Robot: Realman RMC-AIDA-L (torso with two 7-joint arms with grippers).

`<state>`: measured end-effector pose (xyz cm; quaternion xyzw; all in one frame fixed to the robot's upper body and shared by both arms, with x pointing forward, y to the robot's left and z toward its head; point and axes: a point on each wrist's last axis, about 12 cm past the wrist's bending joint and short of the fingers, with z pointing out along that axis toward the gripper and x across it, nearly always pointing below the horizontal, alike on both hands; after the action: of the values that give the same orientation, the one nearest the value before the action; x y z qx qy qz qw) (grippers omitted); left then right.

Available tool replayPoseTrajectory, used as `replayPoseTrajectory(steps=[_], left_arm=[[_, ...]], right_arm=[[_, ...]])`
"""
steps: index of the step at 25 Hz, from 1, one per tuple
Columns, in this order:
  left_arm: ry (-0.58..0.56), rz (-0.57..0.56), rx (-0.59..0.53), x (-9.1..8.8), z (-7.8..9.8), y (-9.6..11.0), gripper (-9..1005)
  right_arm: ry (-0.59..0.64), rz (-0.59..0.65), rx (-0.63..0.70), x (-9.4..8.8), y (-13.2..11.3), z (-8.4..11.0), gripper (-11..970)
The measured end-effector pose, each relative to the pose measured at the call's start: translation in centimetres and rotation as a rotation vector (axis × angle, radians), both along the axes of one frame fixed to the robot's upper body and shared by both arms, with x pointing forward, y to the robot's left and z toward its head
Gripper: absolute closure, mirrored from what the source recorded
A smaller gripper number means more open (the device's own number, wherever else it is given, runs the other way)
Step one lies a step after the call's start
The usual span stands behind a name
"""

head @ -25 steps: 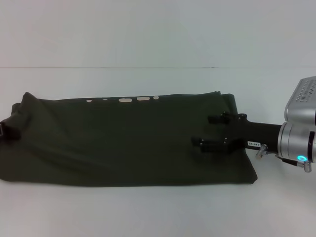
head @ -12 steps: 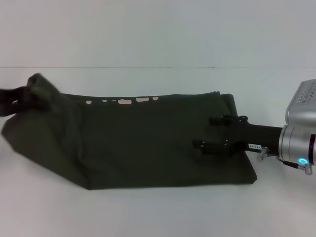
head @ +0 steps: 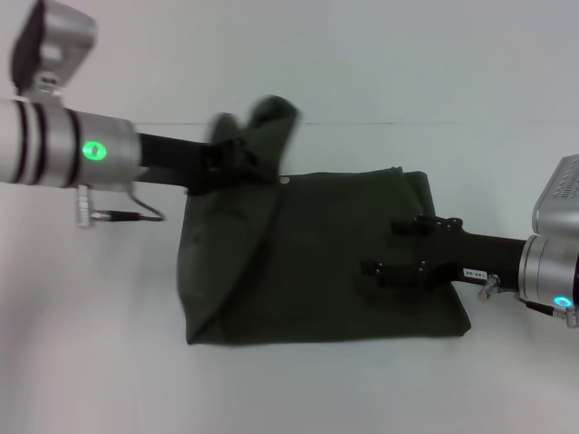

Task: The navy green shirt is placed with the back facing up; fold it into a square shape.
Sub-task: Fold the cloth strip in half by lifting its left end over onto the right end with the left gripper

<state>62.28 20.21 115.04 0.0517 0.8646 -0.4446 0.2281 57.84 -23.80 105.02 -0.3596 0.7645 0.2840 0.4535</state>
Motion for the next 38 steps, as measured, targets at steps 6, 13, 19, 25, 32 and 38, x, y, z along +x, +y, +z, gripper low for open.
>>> replayPoseTrajectory(steps=[6, 13, 19, 25, 32, 38], left_arm=[[0.028, 0.055, -0.173, -0.5, -3.8, -2.8, 915], [0.028, 0.145, -0.286, -1.5, -5.9, -2.9, 898], [0.02, 0.174, -0.362, -2.2, -6.9, -3.8, 883], [0.004, 0.189, -0.382, -2.5, -7.8, -5.3, 869], [-0.032, 0.224, -0.392, -2.7, -8.3, -5.7, 852], [-0.051, 0.226, -0.432, -3.7, -8.9, -6.6, 838]], right_arm=[[0.008, -0.025, 0.011, -0.4, -0.6, -0.3, 41], [0.012, -0.036, 0.009, -0.6, -1.1, -0.4, 42], [0.012, -0.037, 0.005, -0.6, -1.1, -0.4, 42], [0.011, -0.04, 0.002, -0.5, -1.1, -0.4, 42], [0.013, -0.044, 0.002, -0.6, -1.2, -0.5, 42], [0.025, -0.09, 0.004, -1.3, -2.5, -1.0, 42]])
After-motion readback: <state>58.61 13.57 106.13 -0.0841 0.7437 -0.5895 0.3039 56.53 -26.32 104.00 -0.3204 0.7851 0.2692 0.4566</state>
